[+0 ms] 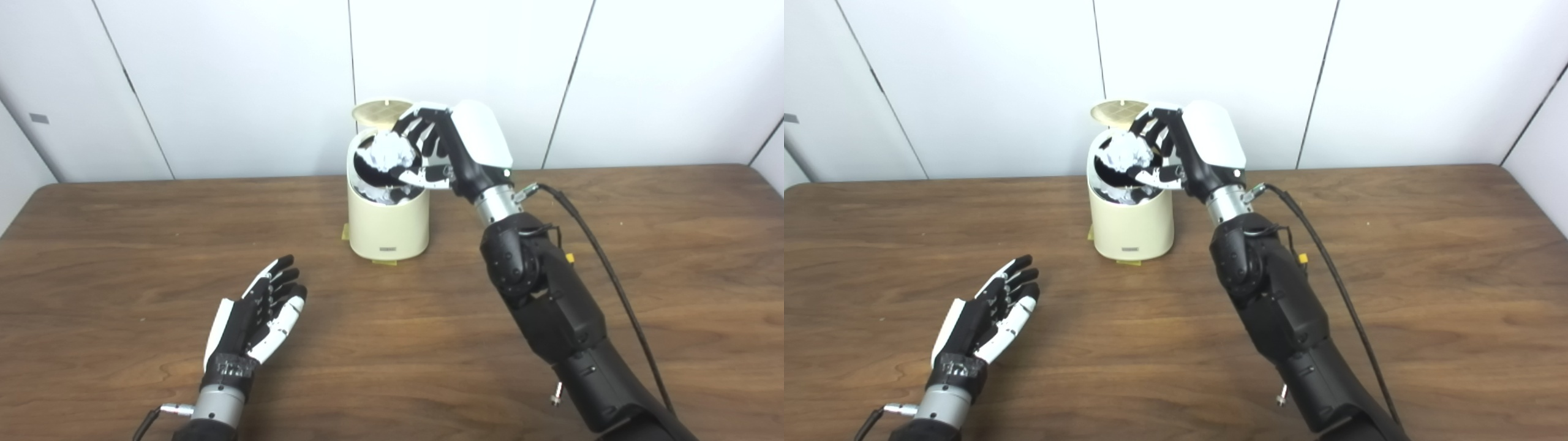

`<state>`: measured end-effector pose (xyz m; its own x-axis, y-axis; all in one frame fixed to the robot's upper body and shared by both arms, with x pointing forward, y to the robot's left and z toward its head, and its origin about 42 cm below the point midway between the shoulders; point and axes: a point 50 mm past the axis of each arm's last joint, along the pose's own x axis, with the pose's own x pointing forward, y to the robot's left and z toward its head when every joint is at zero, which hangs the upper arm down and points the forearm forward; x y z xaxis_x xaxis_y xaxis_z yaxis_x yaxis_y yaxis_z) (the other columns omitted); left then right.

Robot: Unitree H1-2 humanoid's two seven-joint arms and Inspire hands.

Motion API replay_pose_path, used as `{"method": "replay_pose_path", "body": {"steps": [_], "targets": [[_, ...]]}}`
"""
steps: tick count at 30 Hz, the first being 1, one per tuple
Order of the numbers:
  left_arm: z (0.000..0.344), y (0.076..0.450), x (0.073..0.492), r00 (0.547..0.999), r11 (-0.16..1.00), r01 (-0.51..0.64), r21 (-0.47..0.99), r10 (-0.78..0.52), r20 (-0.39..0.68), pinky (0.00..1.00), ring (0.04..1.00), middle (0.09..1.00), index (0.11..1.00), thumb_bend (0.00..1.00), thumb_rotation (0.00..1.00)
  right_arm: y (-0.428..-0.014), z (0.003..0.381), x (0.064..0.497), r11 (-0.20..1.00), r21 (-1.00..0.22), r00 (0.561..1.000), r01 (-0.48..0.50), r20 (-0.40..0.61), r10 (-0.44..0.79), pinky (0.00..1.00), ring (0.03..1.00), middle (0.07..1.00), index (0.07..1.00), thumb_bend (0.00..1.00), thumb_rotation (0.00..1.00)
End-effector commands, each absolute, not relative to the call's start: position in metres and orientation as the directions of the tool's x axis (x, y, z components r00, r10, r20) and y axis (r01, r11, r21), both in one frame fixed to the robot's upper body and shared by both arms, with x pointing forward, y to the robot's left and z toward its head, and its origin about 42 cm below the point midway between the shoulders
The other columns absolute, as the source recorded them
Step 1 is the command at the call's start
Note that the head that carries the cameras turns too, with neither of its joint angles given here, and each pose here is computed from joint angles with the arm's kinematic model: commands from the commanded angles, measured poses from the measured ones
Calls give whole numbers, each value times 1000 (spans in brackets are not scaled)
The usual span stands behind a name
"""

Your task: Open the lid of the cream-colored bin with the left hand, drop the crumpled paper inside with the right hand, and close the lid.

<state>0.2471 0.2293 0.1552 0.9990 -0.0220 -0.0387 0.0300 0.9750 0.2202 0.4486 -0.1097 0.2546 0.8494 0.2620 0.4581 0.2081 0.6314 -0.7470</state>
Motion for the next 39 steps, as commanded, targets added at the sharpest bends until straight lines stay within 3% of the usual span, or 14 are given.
{"method": "replay_pose_path", "body": {"steps": [1, 6, 15, 20, 21, 22, 25, 29, 34, 39], "targets": [[165, 221, 243, 1000, 980, 7, 197, -10, 16, 806, 856, 873, 939, 428, 516, -101, 285, 457, 655, -705, 787, 273, 555, 269, 278, 381, 500, 565, 486, 0], [164, 221, 241, 1000, 979, 3, 204, -5, 12, 813, 856, 872, 937, 436, 536, -107, 274, 468, 640, -716, 815, 280, 530, 236, 281, 379, 499, 564, 486, 0], [164, 220, 239, 1000, 982, -5, 187, 3, 12, 817, 860, 880, 940, 445, 525, -109, 265, 472, 638, -712, 821, 294, 530, 213, 296, 381, 500, 559, 489, 0], [164, 222, 239, 1000, 984, -8, 180, 5, 14, 833, 867, 881, 946, 429, 511, -109, 269, 470, 579, -765, 846, 283, 483, 225, 318, 444, 488, 518, 517, 0], [164, 222, 239, 1000, 984, -7, 176, 5, 13, 840, 873, 884, 954, 431, 511, -109, 270, 470, 566, -776, 849, 278, 474, 233, 327, 462, 580, 602, 707, 50], [164, 222, 239, 1000, 985, -7, 174, 5, 13, 848, 880, 889, 965, 433, 515, -109, 270, 469, 557, -784, 851, 275, 468, 238, 348, 504, 666, 669, 834, 103], [164, 222, 239, 1000, 984, -4, 180, 2, 10, 857, 891, 899, 983, 437, 540, -109, 271, 466, 544, -799, 859, 258, 447, 250, 454, 622, 759, 731, 943, 177], [164, 222, 239, 1000, 981, -4, 193, 1, 13, 854, 887, 893, 984, 435, 552, -107, 271, 465, 533, -807, 860, 253, 440, 258, 499, 665, 772, 756, 986, 213], [165, 221, 240, 1000, 980, 13, 197, -16, 13, 867, 889, 900, 986, 441, 558, -107, 272, 464, 533, -807, 858, 255, 443, 261, 664, 767, 777, 778, 987, 239], [165, 220, 239, 1000, 978, 14, 208, -17, 10, 872, 886, 896, 978, 445, 551, -109, 272, 464, 532, -806, 854, 259, 448, 263, 677, 759, 767, 778, 977, 229]]}}
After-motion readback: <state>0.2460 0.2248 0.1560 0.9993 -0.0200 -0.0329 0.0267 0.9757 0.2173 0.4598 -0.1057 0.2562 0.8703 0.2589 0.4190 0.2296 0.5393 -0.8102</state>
